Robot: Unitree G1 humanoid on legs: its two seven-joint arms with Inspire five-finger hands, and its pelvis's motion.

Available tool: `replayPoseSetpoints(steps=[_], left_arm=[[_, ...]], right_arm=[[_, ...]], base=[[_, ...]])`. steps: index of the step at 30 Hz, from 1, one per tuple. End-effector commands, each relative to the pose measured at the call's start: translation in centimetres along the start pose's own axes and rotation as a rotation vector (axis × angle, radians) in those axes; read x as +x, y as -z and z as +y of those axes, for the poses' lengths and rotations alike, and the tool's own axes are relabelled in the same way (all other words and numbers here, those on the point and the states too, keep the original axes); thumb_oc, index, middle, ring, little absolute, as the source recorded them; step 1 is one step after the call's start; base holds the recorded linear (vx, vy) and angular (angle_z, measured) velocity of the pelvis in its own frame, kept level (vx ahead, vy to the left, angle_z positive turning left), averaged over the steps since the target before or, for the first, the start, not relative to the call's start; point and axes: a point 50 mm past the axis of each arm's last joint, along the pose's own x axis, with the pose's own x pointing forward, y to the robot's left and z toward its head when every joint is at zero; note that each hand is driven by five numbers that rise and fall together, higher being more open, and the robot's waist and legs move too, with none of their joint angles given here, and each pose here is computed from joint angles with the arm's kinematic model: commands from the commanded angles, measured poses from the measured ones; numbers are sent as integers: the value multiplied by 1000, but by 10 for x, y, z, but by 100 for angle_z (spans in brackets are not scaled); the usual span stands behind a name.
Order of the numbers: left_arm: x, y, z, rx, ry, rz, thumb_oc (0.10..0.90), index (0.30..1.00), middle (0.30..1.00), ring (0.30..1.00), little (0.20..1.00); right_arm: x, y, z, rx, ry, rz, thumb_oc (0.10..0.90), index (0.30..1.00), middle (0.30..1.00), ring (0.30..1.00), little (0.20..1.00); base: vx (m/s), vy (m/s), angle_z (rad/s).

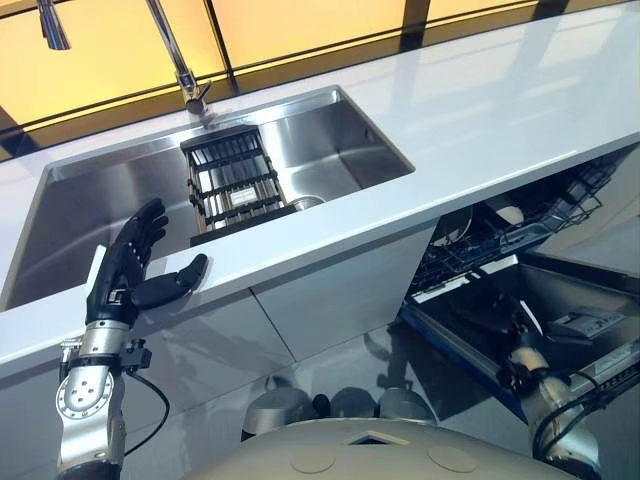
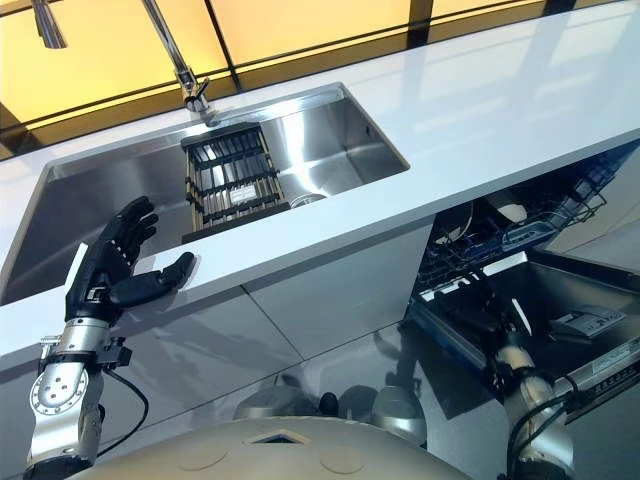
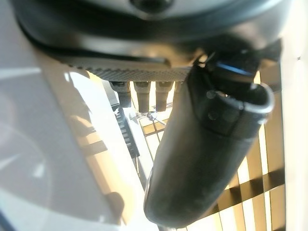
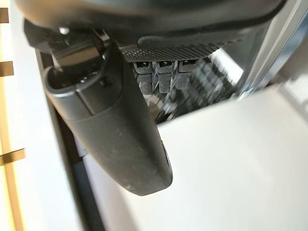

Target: Pick up plates and place into dishwasher.

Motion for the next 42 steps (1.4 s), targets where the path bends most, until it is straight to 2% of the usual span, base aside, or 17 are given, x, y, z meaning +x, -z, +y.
replayPoseSetpoints(steps=[1, 4, 8, 14, 19, 24, 29, 37, 42], left_arm=[[8, -34, 28, 60, -136, -190, 800, 900, 900, 900, 900], [11, -37, 29, 70, -154, -188, 800, 900, 900, 900, 900], [22, -40, 27, 69, -175, -195, 800, 900, 900, 900, 900], [47, -56, 23, 134, -191, -288, 800, 900, 900, 900, 900], [74, -71, 25, 229, -188, -294, 800, 900, 900, 900, 900], [98, -65, 35, 392, -191, -155, 800, 900, 900, 900, 900], [111, -53, 45, 437, -169, -16, 800, 900, 900, 900, 900], [124, -30, 47, 352, -169, 139, 800, 900, 900, 900, 900], [129, -29, 48, 356, -104, 155, 800, 900, 900, 900, 900]], right_arm=[[1, -62, -27, -196, 148, -262, 800, 900, 900, 900, 900], [-6, -67, -38, -213, 213, -268, 800, 900, 900, 900, 900], [-8, -87, -47, -185, 262, -372, 800, 900, 900, 900, 900], [-2, -113, -46, -252, 261, -486, 800, 900, 900, 900, 900], [8, -127, -42, -248, 234, -495, 800, 900, 900, 900, 900], [18, -134, -40, -310, 187, -463, 800, 900, 900, 900, 900], [20, -145, -42, -398, 137, -440, 800, 900, 900, 900, 900], [21, -162, -47, -504, 52, -433, 800, 900, 900, 900, 900], [25, -162, -38, -450, 7, -473, 800, 900, 900, 900, 900]], base=[[-194, -34, -7], [-181, -35, -15], [-170, -29, -6], [-198, 0, -9], [-103, 46, -8], [23, 123, -8], [92, 167, -5], [75, 177, -15], [-108, -39, -15]])
